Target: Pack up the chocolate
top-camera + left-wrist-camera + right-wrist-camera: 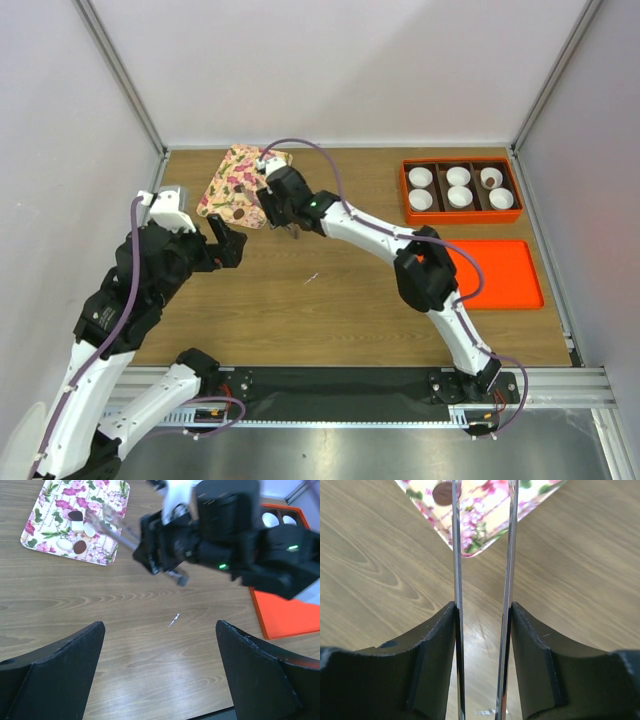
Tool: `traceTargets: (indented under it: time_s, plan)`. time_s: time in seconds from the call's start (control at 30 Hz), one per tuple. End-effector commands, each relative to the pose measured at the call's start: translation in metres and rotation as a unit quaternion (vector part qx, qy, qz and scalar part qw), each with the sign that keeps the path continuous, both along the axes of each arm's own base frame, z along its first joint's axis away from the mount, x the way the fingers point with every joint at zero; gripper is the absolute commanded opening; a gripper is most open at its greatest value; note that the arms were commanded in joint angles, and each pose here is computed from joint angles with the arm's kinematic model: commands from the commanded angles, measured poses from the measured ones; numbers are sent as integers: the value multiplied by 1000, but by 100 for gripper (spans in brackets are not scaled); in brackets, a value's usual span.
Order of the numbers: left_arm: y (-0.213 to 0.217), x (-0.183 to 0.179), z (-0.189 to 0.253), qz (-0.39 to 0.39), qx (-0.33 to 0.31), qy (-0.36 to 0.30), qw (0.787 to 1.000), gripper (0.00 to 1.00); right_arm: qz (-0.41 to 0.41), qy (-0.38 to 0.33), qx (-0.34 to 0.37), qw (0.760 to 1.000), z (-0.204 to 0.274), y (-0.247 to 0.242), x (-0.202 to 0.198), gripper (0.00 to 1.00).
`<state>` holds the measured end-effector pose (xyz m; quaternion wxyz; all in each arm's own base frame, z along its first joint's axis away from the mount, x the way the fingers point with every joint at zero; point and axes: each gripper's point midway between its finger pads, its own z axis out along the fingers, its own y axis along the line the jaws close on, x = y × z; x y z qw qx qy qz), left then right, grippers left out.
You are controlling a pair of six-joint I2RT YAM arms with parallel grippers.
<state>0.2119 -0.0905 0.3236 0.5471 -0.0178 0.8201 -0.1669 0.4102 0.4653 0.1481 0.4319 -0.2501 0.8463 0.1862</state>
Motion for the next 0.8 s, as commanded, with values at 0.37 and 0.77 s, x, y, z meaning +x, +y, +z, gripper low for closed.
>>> traceTargets:
  time_s: [0.37,0.77]
  plan:
    - [3,-3,13,-5,2,-25,1000,100,12,-25,-9,1000,-21,28,13,50]
    - [2,-2,10,-7,0,-26,1000,100,22,-1,-13,1000,-51,39,13,50]
